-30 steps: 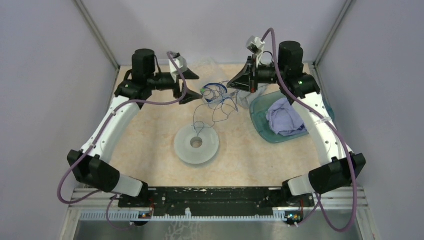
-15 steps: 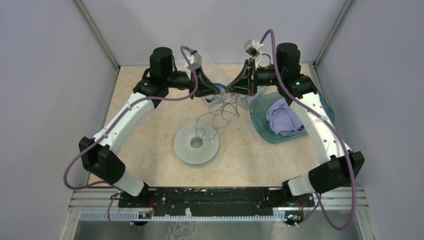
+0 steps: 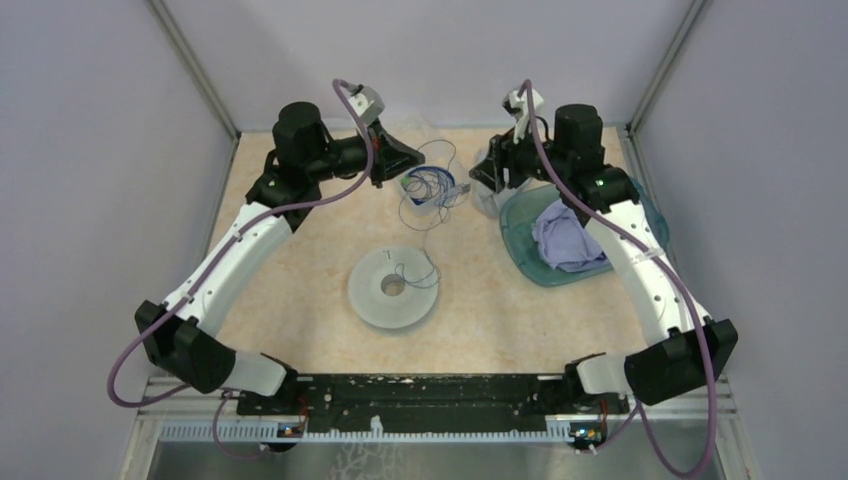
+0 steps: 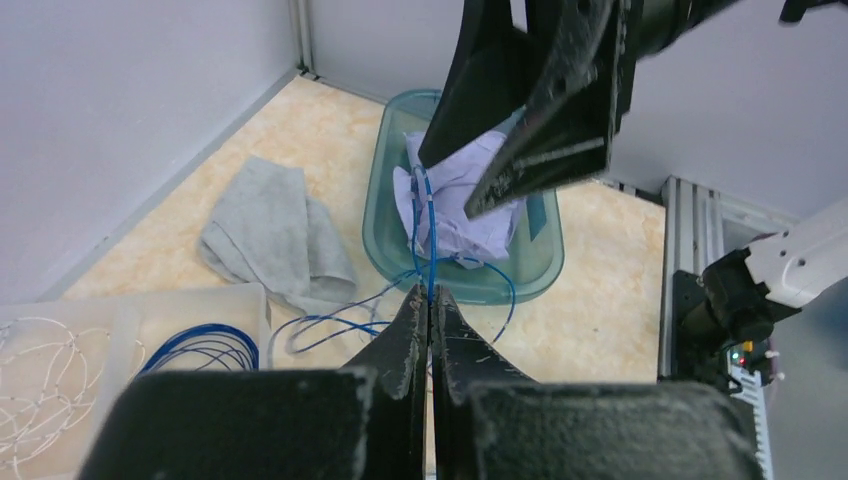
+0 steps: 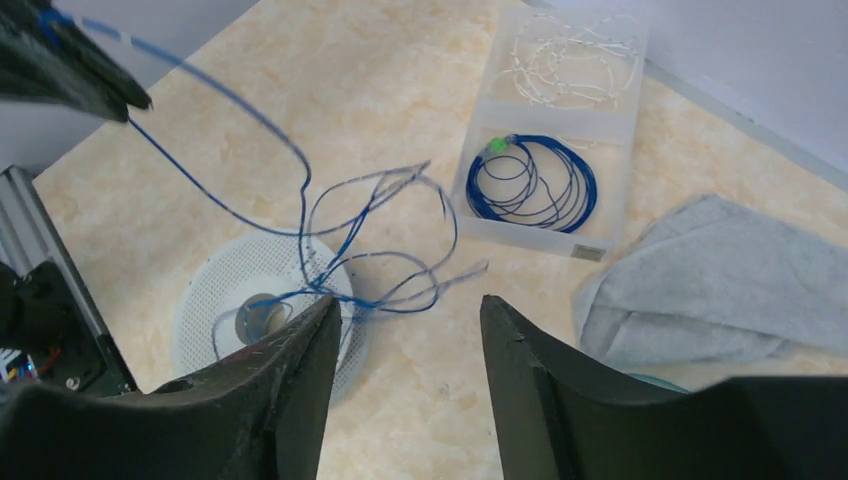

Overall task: Wrap the cables
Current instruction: Adjust the cable at the center of the board.

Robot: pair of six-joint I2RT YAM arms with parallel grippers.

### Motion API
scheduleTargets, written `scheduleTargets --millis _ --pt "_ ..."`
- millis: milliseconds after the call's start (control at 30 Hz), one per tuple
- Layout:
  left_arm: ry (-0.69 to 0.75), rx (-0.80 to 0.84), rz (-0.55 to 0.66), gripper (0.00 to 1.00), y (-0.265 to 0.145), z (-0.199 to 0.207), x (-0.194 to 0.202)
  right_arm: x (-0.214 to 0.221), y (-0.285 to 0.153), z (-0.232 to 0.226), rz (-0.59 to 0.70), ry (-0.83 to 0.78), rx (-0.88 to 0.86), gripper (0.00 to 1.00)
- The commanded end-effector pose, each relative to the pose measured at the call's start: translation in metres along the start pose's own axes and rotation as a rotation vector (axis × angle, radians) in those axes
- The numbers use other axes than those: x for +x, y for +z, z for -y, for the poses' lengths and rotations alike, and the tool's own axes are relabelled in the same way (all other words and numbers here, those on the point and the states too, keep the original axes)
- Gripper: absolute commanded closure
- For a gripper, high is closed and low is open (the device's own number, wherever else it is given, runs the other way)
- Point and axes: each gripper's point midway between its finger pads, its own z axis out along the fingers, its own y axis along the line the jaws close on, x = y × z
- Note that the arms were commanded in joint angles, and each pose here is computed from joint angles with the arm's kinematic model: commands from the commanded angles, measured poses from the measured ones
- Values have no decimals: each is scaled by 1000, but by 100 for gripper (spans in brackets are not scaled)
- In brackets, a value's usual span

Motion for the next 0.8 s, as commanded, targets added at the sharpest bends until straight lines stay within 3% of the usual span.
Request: scheduleTargets --millis 0,67,167,400,600,767 --pt "-47 -24 87 100 -6 11 -31 -14 -1 -31 78 -84 -135 40" --pt "-53 7 87 100 -6 17 -31 -7 7 -32 58 -77 -157 30" --pt "-58 28 91 100 -7 22 -32 1 14 -38 45 -89 -226 25" --pt "-82 61 109 100 -9 30 -37 22 33 -46 13 12 -322 28" --pt "-88 24 121 100 -9 25 -41 54 44 -36 -76 79 -264 34" --pt "-94 28 118 100 -8 25 -40 55 41 -46 -64 98 -310 35"
